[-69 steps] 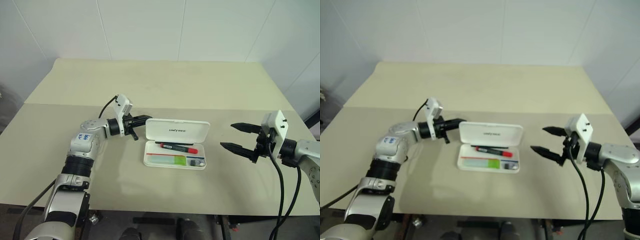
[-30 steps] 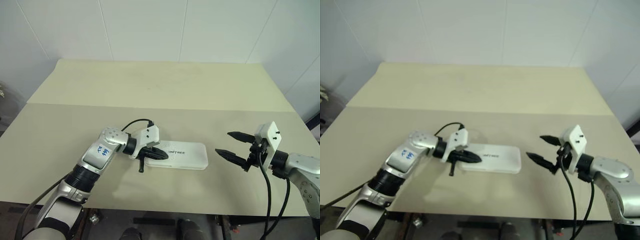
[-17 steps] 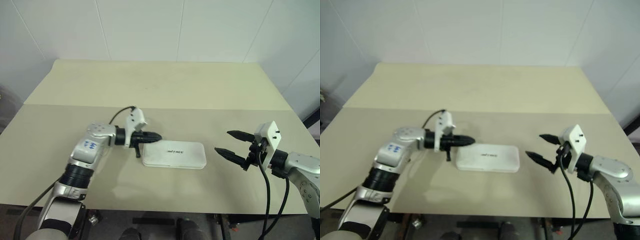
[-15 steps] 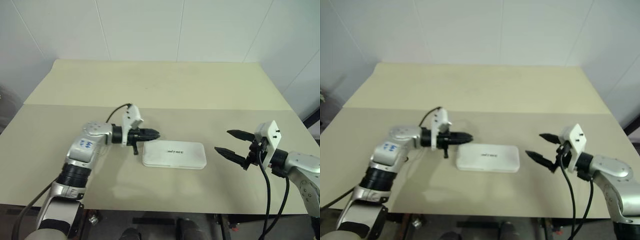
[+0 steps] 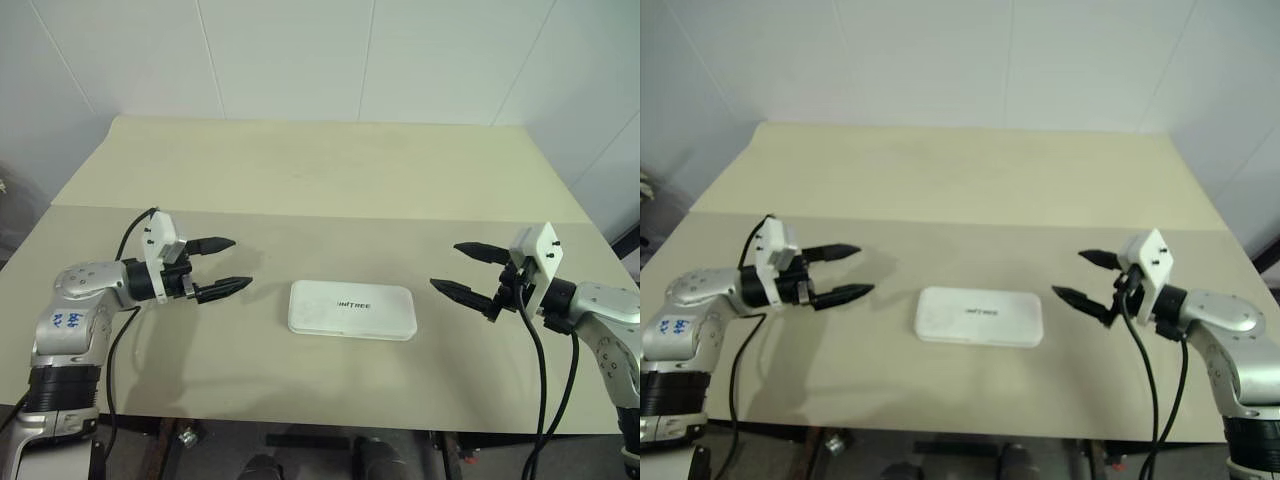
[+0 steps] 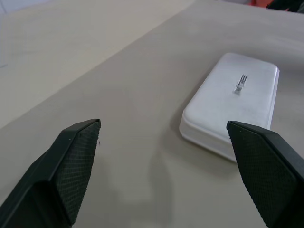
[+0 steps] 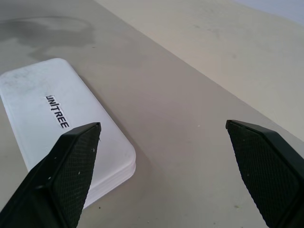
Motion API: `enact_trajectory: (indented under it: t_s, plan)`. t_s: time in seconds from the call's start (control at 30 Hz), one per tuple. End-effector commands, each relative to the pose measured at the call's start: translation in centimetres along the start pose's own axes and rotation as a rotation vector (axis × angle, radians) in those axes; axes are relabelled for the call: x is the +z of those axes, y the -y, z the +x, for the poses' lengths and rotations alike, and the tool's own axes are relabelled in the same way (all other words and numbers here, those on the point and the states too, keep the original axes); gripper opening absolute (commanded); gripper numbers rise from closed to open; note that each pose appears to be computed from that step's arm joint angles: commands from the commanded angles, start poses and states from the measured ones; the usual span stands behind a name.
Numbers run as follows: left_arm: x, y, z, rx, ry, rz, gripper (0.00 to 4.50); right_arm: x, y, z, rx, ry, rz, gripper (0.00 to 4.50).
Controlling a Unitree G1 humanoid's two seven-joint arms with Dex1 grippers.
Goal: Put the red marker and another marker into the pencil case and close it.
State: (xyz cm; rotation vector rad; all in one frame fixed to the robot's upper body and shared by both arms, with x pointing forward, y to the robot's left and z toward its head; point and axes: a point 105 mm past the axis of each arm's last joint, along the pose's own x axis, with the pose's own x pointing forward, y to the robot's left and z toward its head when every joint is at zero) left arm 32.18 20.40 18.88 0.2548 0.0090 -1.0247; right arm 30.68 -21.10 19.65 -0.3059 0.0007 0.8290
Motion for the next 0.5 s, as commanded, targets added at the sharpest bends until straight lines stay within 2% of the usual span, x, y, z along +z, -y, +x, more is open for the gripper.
enact_trajectory:
  t_s: [0.03, 0.17, 0.33, 0.5]
  plan:
    - [1.3, 0.1, -0.3, 0.0, 0.035, 0.048, 4.47, 1.4, 1.2, -0.9, -0.012, 0.004, -0.071, 4.5]
    - [1.4, 0.2, 0.3, 0.001, 0.015, 0.063, 4.47, 1.5, 2.2, -1.3, -0.014, -0.016, -0.092, 4.5]
    - [1.1, -0.9, -0.1, 0.049, -0.011, 0.084, 4.47, 0.9, 1.9, -0.7, 0.0, -0.033, -0.107, 4.5]
    - [1.4, -0.3, 0.7, 0.03, 0.005, 0.07, 4.47, 0.8, 1.2, 0.2, 0.04, -0.021, -0.108, 4.5]
